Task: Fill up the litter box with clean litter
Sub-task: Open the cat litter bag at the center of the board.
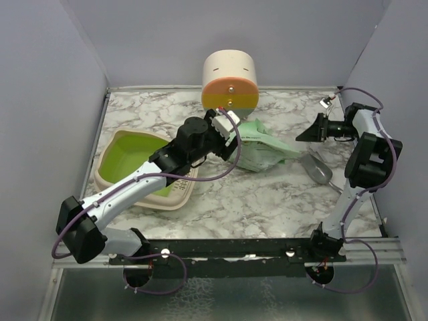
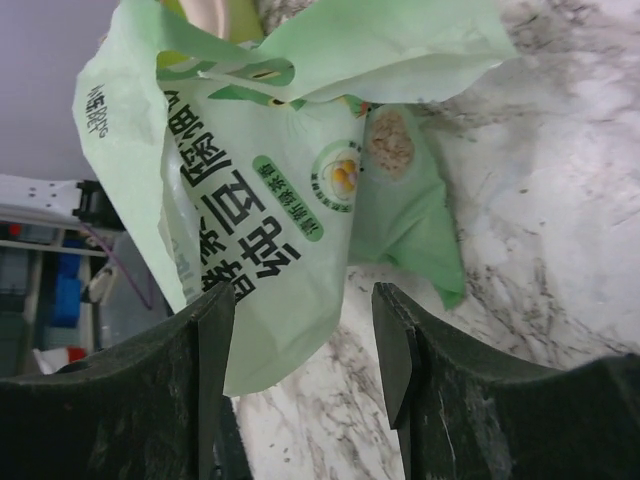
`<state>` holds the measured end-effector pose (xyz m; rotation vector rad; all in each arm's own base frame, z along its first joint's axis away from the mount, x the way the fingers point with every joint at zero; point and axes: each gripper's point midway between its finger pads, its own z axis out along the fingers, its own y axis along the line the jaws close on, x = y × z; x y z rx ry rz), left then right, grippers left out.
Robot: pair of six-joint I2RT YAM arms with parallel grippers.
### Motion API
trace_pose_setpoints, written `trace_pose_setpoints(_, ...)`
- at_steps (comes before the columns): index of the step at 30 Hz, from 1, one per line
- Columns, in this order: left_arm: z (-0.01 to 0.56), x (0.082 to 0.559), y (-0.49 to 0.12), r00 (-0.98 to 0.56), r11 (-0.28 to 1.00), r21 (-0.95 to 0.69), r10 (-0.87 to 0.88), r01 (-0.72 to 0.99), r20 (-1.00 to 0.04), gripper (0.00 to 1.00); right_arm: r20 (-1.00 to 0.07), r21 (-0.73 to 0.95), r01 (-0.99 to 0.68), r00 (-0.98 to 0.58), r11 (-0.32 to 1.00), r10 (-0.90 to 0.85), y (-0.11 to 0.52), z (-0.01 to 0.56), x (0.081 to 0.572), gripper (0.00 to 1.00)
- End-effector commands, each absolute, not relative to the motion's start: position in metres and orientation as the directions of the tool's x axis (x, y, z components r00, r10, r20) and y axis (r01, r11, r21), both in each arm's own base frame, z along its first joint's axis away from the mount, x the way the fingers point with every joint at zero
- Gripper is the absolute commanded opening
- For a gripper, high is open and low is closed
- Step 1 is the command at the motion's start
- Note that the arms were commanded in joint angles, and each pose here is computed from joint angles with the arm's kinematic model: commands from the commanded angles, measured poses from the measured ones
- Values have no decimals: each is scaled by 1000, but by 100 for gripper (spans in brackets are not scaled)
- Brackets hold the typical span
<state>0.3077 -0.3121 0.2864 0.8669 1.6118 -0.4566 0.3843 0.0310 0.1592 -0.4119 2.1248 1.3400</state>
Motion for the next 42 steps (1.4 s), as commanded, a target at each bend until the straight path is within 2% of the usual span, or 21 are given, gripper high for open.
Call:
trace_pose_setpoints(1, 302, 302, -309, -25, 656, 126, 216, 744, -976, 79, -612, 774, -554, -778, 308, 140, 49, 184, 369, 58)
trace_pose_setpoints(10, 289, 311, -317, -43, 647, 143, 264, 749, -964, 77, -619, 750, -587, -785, 305, 13, 82, 174, 320, 61)
trace_pose_setpoints(16, 294, 315, -319, -29, 648, 161, 272, 744, -962, 76, -665, 713, -649, -746, 265, -34, 106, 190, 303, 57)
trace_pose_setpoints(17, 294, 316, -319, -28, 648, 161, 272, 744, -962, 76, -677, 702, -660, -735, 266, -35, 106, 196, 304, 54)
trace_pose_setpoints(18, 294, 316, -319, -31, 647, 160, 272, 745, -962, 76, -688, 692, -670, -725, 268, -39, 106, 201, 305, 47)
trace_pose_setpoints(21, 296, 316, -321, -28, 643, 160, 272, 749, -962, 76, -736, 630, -720, -673, 290, -71, 105, 215, 310, 17)
trace_pose_setpoints(23, 297, 317, -322, -26, 639, 162, 274, 752, -961, 76, -756, 596, -740, -648, 310, -92, 102, 224, 313, 2)
trace_pose_setpoints(24, 297, 317, -323, -27, 639, 163, 277, 752, -960, 76, -769, 575, -753, -631, 320, -104, 101, 229, 315, 1)
trace_pose_setpoints(33, 285, 333, -333, -46, 619, 211, 372, 756, -927, 77, -818, 343, -845, -483, 410, -311, 90, 243, 317, 1)
trace_pose_setpoints(36, 280, 346, -327, -52, 624, 252, 426, 740, -903, 82, -803, 309, -853, -471, 420, -365, 85, 233, 311, 1)
trace_pose_setpoints(39, 276, 365, -308, -138, 636, 123, 344, 762, -929, 83, -780, 325, -842, -496, 431, -381, 83, 223, 306, 13)
trace_pose_setpoints(42, 293, 384, -272, -265, 622, -164, 72, 766, -962, 83, -784, 322, -847, -489, 422, -383, 84, 221, 297, 31)
